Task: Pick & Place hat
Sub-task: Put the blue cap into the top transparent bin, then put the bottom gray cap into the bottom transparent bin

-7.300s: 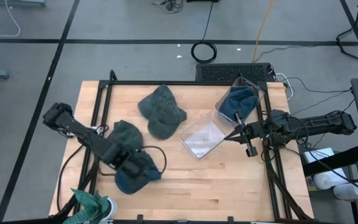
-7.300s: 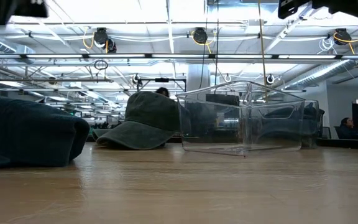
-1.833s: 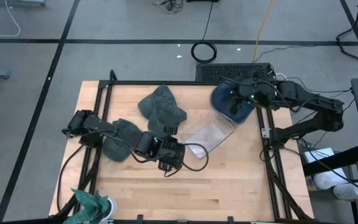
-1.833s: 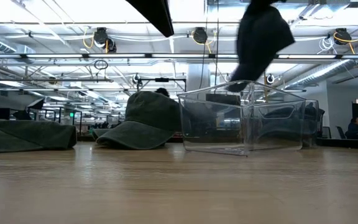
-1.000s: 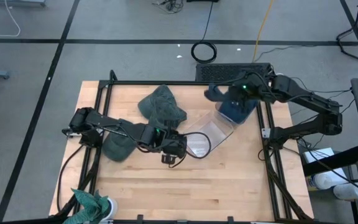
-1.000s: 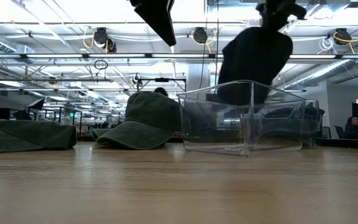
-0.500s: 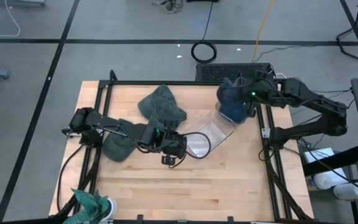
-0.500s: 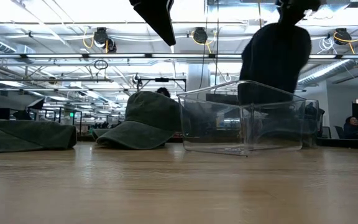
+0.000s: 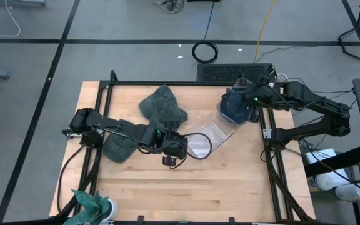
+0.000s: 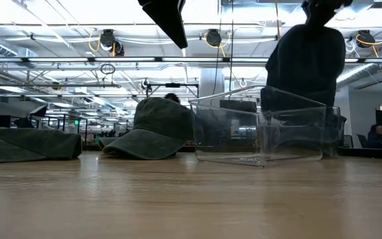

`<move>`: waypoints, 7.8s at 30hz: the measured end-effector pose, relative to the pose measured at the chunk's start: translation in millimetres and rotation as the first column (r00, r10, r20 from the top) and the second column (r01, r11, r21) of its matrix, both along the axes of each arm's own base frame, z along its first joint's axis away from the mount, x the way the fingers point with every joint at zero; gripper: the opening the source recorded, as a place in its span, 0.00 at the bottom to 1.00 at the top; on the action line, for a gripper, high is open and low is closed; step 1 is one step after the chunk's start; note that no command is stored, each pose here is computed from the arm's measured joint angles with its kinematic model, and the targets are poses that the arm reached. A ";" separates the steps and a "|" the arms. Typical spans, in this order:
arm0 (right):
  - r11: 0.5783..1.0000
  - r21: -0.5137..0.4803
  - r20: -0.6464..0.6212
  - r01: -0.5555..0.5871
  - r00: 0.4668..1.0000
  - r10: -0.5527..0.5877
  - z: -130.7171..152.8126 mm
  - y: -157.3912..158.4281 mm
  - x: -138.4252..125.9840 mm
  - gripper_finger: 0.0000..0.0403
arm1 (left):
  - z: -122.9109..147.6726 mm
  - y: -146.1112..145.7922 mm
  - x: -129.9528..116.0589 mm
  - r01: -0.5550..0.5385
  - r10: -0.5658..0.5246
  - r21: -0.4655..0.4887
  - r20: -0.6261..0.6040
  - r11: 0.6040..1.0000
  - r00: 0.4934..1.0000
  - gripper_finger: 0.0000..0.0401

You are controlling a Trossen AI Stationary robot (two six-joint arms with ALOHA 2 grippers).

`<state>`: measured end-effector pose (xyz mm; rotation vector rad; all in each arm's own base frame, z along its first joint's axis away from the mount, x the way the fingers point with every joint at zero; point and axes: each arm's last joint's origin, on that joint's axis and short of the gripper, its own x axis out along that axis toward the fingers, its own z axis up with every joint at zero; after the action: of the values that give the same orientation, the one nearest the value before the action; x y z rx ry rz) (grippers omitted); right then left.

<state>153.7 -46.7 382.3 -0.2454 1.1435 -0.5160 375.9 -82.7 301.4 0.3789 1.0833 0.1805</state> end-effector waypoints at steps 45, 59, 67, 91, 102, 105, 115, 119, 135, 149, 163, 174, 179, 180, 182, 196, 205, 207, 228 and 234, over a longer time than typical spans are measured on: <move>0.926 -0.116 -0.234 0.358 0.896 -0.376 -153.7 -35.1 -16.9 0.38 | 0.6 7.9 3.0 -0.013 0.013 0.001 0.012 1.000 1.000 0.19; 0.901 0.171 0.101 0.399 0.902 -0.419 -85.2 -28.9 -14.2 0.56 | 0.8 7.7 3.3 -0.017 0.017 -0.003 0.017 1.000 1.000 0.19; 0.885 0.284 0.115 0.368 0.903 -0.413 -88.8 -34.3 -1.5 0.16 | 1.2 7.4 4.3 -0.017 0.017 -0.007 0.029 1.000 0.999 0.19; 0.710 0.318 -0.221 0.628 0.778 -0.589 -215.7 -101.5 5.4 0.00 | 1.8 7.1 5.3 0.009 -0.009 0.005 0.031 1.000 0.999 0.19; 0.751 0.348 -0.004 0.561 0.802 -0.597 -159.0 -84.1 -10.7 0.00 | 1.8 7.1 5.4 0.008 -0.008 0.005 0.032 1.000 0.999 0.19; 0.771 0.350 0.088 0.533 0.800 -0.593 -140.8 -78.3 -16.9 0.00 | 1.8 7.1 5.5 0.008 -0.008 0.004 0.033 1.000 0.999 0.19; 0.875 0.403 0.457 0.269 0.769 -0.447 -88.9 -52.7 -33.0 0.00 | 5.3 6.0 10.4 0.026 -0.026 0.002 0.090 1.000 0.996 0.19; 0.929 0.369 0.673 0.039 0.678 -0.296 -63.7 -36.0 -34.7 0.00 | 16.7 3.3 8.0 0.072 -0.072 0.008 0.140 0.997 0.988 0.19; 0.854 0.220 0.899 -0.472 0.437 0.010 -39.1 21.1 -47.1 0.00 | 1.7 50.3 -84.5 0.209 -0.090 -0.125 0.613 0.970 0.785 0.19; 0.818 0.116 0.950 -0.564 0.303 0.074 -101.6 27.6 33.4 0.00 | 5.4 66.4 -183.9 0.256 -0.017 -0.122 0.877 0.959 0.480 0.19; 0.686 0.029 0.923 -0.727 0.283 0.260 -119.2 72.3 60.9 0.00 | -26.4 64.5 -173.9 0.234 0.130 -0.306 0.819 0.923 0.560 0.19; 0.576 -0.086 0.918 -0.813 0.159 0.362 -112.9 102.7 53.4 0.00 | -57.5 57.9 -182.0 -0.143 0.299 -0.507 0.242 0.850 0.923 0.20; 0.597 -0.058 0.908 -0.800 0.207 0.365 -117.0 102.1 53.8 0.00 | -71.7 58.1 -193.3 -0.496 0.533 -0.501 -0.078 0.710 0.842 0.30; 0.614 -0.055 0.907 -0.787 0.217 0.360 -117.3 101.5 54.0 0.00 | -76.0 58.5 -196.8 -0.558 0.567 -0.474 -0.140 0.681 0.811 0.33; 0.642 -0.057 0.908 -0.765 0.228 0.352 -117.0 100.5 54.3 0.00 | -82.6 59.7 -203.5 -0.671 0.641 -0.401 -0.231 0.623 0.732 0.41; 0.659 -0.057 0.908 -0.750 0.235 0.347 -117.0 99.9 54.6 0.00 | -109.8 56.4 -197.3 -0.813 0.696 -0.260 -0.421 0.522 0.582 0.68; 0.656 -0.056 0.907 -0.753 0.236 0.348 -117.2 100.0 54.5 0.00 | -137.6 58.1 -202.0 -0.809 0.694 -0.191 -0.429 0.556 0.578 0.68; 0.656 -0.056 0.907 -0.753 0.236 0.348 -117.2 100.0 54.5 0.00 | -143.0 57.8 -201.0 -0.795 0.683 -0.222 -0.415 0.564 0.600 0.68; 0.655 -0.044 0.900 -0.754 0.255 0.353 -119.3 100.0 54.5 0.00 | -148.7 57.2 -198.8 -0.749 0.639 -0.268 -0.397 0.606 0.659 0.04; 0.656 -0.045 0.901 -0.754 0.252 0.352 -119.0 99.9 54.5 0.00 | -134.4 46.9 -190.7 -0.704 0.617 -0.292 -0.342 0.647 0.709 0.02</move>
<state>208.2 53.2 263.3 0.0031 0.0400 0.3177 185.2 -35.8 167.0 -0.4202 1.4080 0.5761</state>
